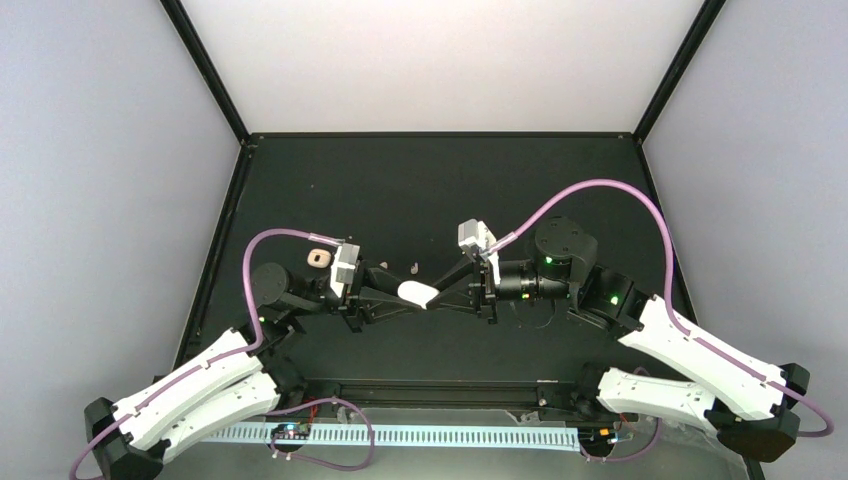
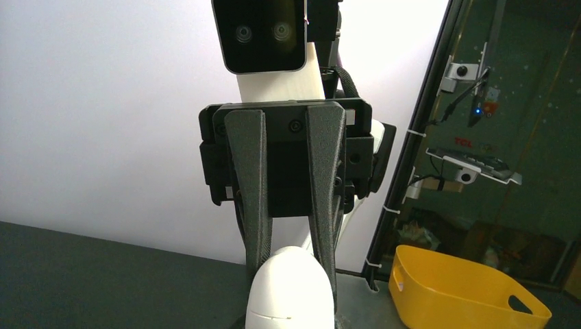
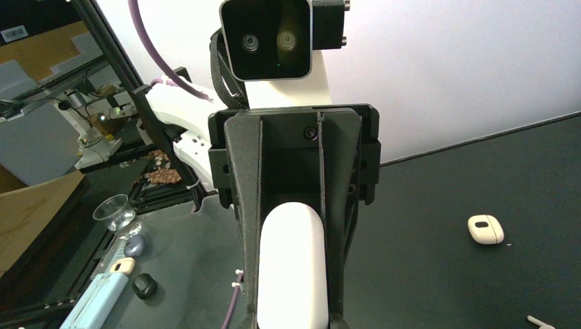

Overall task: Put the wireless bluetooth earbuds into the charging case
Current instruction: Open the charging case.

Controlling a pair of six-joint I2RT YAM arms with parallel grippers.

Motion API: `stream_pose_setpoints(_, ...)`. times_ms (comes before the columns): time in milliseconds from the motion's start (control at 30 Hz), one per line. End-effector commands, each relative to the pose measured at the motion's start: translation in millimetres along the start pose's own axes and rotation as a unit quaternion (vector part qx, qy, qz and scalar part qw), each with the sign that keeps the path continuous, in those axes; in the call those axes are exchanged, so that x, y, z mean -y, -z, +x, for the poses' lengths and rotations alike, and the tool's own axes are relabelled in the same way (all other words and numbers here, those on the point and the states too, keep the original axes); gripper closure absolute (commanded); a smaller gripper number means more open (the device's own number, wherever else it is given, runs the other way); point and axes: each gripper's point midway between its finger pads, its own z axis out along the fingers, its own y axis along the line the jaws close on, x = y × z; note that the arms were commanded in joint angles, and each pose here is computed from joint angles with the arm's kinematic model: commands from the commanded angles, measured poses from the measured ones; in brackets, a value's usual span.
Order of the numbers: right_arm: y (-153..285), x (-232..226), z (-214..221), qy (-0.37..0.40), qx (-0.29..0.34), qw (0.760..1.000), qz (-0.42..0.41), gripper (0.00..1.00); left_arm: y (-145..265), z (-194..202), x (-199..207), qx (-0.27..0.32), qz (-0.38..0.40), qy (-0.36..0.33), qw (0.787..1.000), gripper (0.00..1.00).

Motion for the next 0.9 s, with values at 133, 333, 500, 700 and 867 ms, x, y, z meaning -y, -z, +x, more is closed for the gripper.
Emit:
stream_pose_setpoints(133, -1.6, 0.7, 1.8, 0.003, -0.005, 1.0, -0.003, 0.86, -1.8, -14.3, 14.2, 0.011, 0.031, -0.02, 0.999, 0.7)
stream_pose_setpoints(333, -1.6, 0.9, 2.4, 0.006, -0.007, 1.0, -0.003, 0.86, -1.2, -14.4, 15.3, 0.012, 0.032, -0.021, 0.999, 0.69)
stream_pose_setpoints(500, -2.0, 0.7, 5.8, 0.009, -0.015, 1.0, -0.004, 0.86, -0.7, -14.4, 16.1, 0.012, 0.033, -0.023, 0.999, 0.71)
stream_pose_setpoints(700, -1.4, 1.0, 8.2, 0.014, -0.026, 1.0, -0.002, 0.86, -0.5, -14.3, 16.9, 0.011, 0.035, -0.022, 0.999, 0.67)
stream_pose_setpoints(867, -0.9, 0.5, 6.3, 0.014, -0.023, 1.0, -0.003, 0.86, -0.6, -13.4, 17.3, 0.009, 0.037, -0.022, 0.999, 0.69)
